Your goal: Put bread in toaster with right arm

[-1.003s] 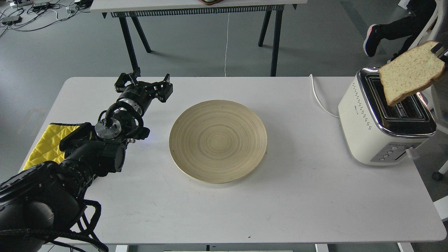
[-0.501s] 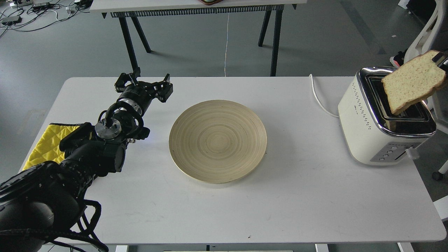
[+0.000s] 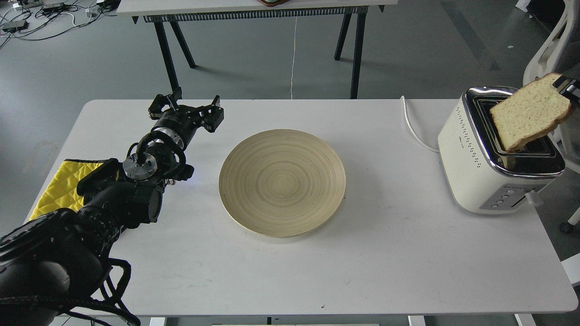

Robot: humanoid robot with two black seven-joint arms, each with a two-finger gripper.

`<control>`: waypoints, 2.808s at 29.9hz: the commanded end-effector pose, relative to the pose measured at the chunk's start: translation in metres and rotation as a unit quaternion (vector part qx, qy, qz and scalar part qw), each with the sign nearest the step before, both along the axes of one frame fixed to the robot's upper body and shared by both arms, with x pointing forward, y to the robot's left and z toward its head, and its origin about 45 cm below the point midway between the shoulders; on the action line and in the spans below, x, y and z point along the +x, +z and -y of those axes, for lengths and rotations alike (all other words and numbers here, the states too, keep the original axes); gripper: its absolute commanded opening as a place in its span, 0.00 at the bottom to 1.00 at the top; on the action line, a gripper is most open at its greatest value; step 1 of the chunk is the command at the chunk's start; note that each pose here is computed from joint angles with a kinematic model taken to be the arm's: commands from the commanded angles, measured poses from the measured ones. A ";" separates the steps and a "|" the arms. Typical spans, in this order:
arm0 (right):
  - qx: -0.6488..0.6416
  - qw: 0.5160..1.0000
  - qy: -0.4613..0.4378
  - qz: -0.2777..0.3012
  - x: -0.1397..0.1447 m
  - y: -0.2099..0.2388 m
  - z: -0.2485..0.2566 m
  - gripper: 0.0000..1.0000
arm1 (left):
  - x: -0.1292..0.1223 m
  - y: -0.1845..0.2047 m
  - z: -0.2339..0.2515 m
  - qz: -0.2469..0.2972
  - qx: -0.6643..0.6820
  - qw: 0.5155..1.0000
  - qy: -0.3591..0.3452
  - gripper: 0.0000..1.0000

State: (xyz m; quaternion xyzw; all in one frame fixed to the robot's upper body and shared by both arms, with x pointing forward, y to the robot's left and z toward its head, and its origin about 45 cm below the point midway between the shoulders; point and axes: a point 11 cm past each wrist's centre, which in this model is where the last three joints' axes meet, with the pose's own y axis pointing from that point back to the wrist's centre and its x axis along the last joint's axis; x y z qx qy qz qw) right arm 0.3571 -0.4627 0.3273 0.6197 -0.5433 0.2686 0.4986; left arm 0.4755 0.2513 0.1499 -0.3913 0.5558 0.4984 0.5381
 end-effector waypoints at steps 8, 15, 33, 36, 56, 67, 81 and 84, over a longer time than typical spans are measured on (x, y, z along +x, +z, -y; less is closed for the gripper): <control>0.000 1.000 -0.007 -0.018 -0.002 -0.013 -0.001 0.33 | 0.000 0.000 0.000 0.000 0.000 1.000 0.000 1.00; -0.003 1.000 -0.004 -0.020 0.002 -0.017 -0.004 0.64 | 0.000 0.000 0.000 0.000 0.000 1.000 0.000 1.00; 0.283 0.957 0.009 0.063 0.077 0.017 -0.136 0.98 | 0.000 0.000 0.000 0.000 0.000 1.000 0.000 1.00; 0.350 0.935 0.001 0.058 0.088 0.016 -0.165 0.98 | 0.000 0.000 0.000 0.000 0.000 1.000 0.000 1.00; 0.683 0.714 0.103 -0.113 0.110 -0.078 -0.265 0.98 | 0.000 0.000 0.000 0.000 0.000 1.000 0.000 1.00; 0.702 0.693 0.088 -0.139 0.097 -0.138 -0.265 0.99 | 0.000 0.000 0.000 0.000 0.000 1.000 0.000 1.00; 0.722 0.677 0.099 -0.102 0.096 -0.136 -0.261 0.98 | 0.000 0.000 0.000 0.000 0.000 1.000 0.000 1.00; 0.725 0.675 0.101 -0.096 0.097 -0.133 -0.261 0.99 | 0.000 0.000 0.000 0.000 0.000 1.000 0.000 1.00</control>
